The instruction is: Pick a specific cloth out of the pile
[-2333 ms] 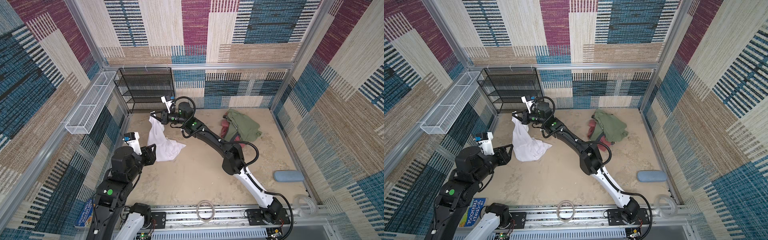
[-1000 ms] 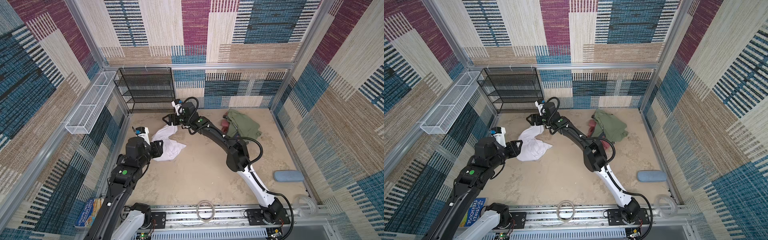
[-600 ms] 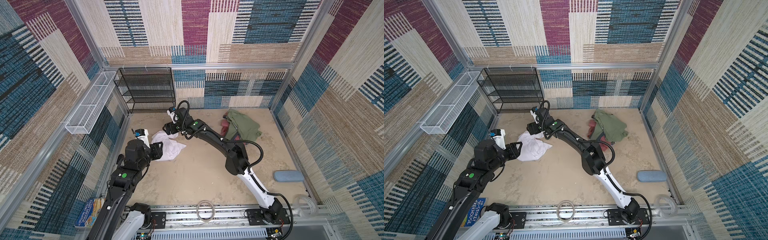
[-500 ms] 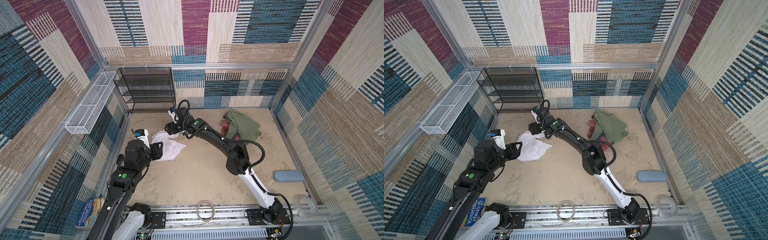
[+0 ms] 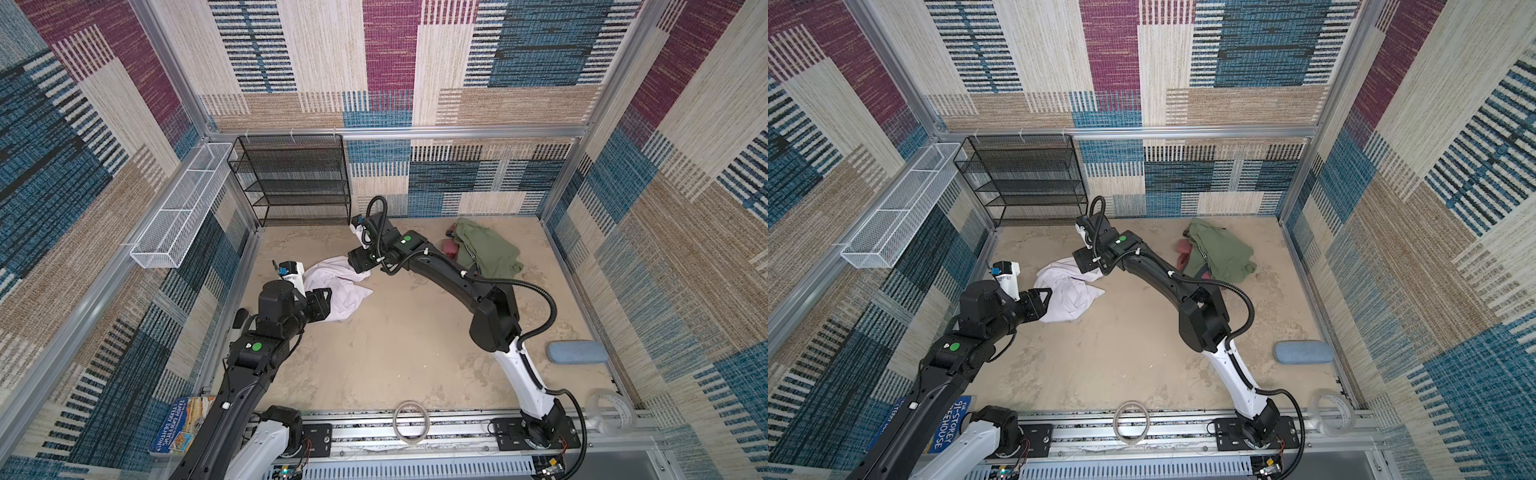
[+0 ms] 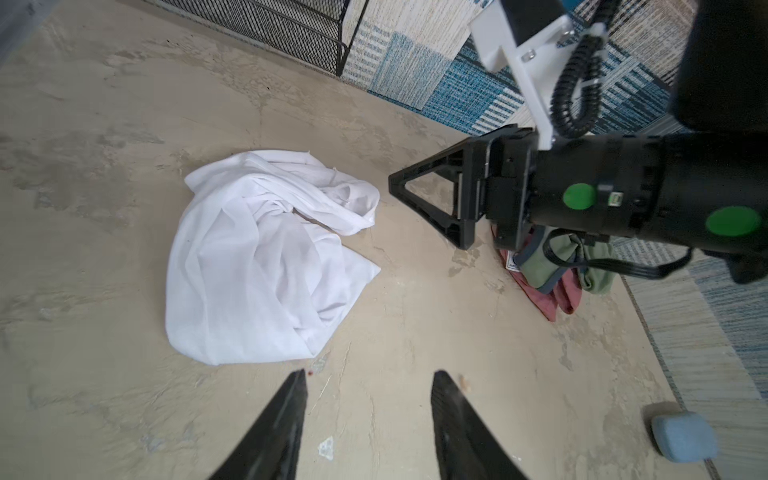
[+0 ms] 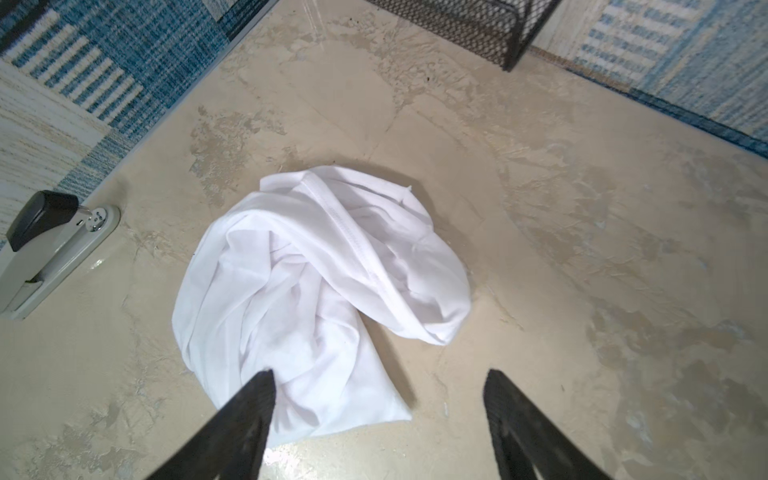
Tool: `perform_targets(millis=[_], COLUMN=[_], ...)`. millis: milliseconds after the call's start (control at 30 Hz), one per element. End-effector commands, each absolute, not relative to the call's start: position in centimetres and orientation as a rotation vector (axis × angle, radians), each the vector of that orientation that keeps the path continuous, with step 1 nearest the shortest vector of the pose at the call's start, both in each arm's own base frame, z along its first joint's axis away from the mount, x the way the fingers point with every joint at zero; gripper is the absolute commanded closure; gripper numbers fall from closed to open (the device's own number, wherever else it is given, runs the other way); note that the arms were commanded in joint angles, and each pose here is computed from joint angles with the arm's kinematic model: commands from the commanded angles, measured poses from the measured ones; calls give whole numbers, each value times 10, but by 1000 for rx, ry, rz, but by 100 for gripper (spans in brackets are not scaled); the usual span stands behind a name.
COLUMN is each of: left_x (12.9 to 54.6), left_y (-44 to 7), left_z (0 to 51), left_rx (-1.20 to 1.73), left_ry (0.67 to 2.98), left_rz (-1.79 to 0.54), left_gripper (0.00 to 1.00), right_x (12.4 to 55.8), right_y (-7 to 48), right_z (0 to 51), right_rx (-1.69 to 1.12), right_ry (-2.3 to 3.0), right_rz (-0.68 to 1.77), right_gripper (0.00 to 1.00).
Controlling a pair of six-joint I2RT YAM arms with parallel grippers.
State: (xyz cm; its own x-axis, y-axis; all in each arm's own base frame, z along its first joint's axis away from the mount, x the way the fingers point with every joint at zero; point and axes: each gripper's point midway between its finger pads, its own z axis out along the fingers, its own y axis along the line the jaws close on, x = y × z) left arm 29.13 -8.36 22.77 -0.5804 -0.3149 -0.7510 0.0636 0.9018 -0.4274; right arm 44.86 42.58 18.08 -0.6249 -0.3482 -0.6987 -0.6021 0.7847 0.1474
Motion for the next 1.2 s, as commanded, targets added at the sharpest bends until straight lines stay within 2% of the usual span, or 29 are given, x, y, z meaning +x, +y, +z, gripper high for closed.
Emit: perform_targets(millis=[0, 133, 233, 600, 800, 1167], left_x=[302, 316, 327, 366, 381, 399], left_y=[-100, -118, -137, -169, -168, -168], left_z=[230, 206, 188, 108, 80, 48], left_rx=[-158, -108, -55, 94, 113, 101], left_ry=[2116, 2214, 2293, 2525, 2592, 2652], left_rz=[-616, -605, -593, -409, -322, -241], left_gripper=[47, 46, 46, 50, 54, 58], right_x=[451, 450, 449, 424, 416, 420], right_y=[417, 378, 346, 258, 236, 228], right_z=[216, 235, 240, 226, 233, 238], right_rx=[-617, -494, -422, -242, -199, -203], right_ry=[2184, 2129, 2093, 2079, 2046, 2030], right_rz=[635, 741, 718, 678, 654, 641], right_gripper=[19, 21, 21, 20, 19, 18])
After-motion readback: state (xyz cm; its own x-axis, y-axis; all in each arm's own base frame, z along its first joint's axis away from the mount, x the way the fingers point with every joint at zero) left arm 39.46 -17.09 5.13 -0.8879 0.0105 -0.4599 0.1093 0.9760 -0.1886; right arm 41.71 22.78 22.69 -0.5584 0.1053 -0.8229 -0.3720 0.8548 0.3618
